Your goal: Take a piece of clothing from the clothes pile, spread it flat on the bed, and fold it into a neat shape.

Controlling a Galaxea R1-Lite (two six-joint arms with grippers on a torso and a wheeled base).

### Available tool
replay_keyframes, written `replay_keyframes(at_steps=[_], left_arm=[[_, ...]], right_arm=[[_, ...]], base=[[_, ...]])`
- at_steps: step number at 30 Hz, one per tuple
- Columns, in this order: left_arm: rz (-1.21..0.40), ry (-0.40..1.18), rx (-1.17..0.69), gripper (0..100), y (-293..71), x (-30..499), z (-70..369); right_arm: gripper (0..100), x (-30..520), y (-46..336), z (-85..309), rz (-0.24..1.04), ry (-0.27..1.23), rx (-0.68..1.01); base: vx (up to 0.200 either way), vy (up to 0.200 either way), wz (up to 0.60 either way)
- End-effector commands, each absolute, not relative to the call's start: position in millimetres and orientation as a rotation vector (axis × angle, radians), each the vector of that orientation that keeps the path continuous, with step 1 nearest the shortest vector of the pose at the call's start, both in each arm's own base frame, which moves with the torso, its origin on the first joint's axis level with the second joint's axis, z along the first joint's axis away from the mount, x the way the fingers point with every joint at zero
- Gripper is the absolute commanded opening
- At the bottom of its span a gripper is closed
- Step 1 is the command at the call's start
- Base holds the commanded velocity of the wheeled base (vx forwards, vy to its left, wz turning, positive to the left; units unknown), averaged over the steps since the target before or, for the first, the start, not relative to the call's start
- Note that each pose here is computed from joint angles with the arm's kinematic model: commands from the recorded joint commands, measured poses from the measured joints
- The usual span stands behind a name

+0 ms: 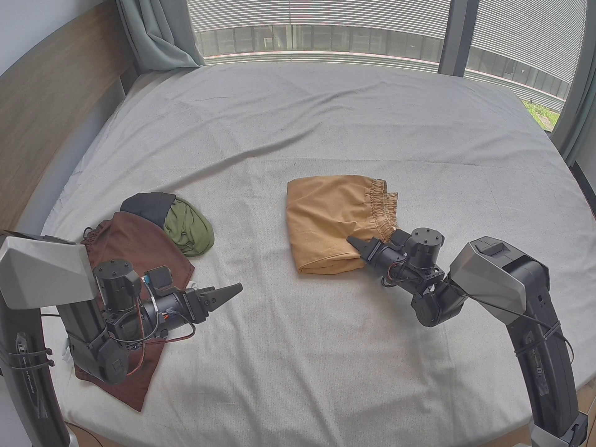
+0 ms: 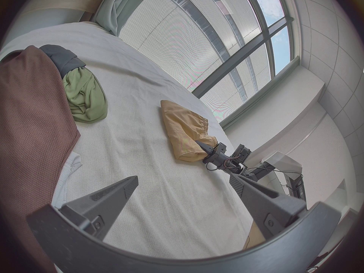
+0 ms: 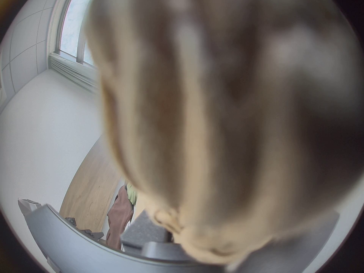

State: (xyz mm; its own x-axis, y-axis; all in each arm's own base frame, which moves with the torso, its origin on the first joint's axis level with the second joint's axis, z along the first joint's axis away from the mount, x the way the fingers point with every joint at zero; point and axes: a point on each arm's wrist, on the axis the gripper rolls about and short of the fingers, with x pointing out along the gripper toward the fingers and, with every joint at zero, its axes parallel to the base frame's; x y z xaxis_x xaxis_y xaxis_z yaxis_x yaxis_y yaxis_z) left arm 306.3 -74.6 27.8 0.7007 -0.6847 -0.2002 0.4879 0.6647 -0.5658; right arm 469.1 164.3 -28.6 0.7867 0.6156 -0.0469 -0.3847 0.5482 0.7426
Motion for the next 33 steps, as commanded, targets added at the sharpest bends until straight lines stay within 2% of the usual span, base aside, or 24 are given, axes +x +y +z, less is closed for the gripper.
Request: replay_keyframes(at_steps=[1,9,16,21,23,24,25,33], left_arm=[[-0.684,0.422,-0.505,100,-75,307,27],[-0.685,0.42,-0.505,100,-75,307,28],[-0.687,0.416,-0.504,100,-75,307,29],[-0.686,0.414,-0.504,100,-75,307,29],[-0.686,0.414,-0.504,100,-75,307,29],[-0.687,0.413,-0.504,100,-75,307,30],[-0.687,0.413,-0.504,100,-75,307,30],[-0.687,0.411,-0.504,100,-75,307,30]], right_arm=[[100,468,164,-36,0.597,0.338,0.791],[100,456,159,-37,0.582,0.369,0.787],[100,406,147,-26,0.546,0.492,0.707],[100,379,152,2,0.598,0.473,0.685],[100,379,152,2,0.598,0.473,0.685],[100,370,150,35,0.665,0.433,0.693],[100,368,149,49,0.702,0.412,0.696],[100,388,151,119,0.804,0.251,0.794]], base=[[0.0,0.0,0.0],[0.0,0.0,0.0],[0.0,0.0,0.0],[0.0,0.0,0.0],[0.0,0.0,0.0],[0.0,0.0,0.0],[0.0,0.0,0.0],[0.0,0.0,0.0]])
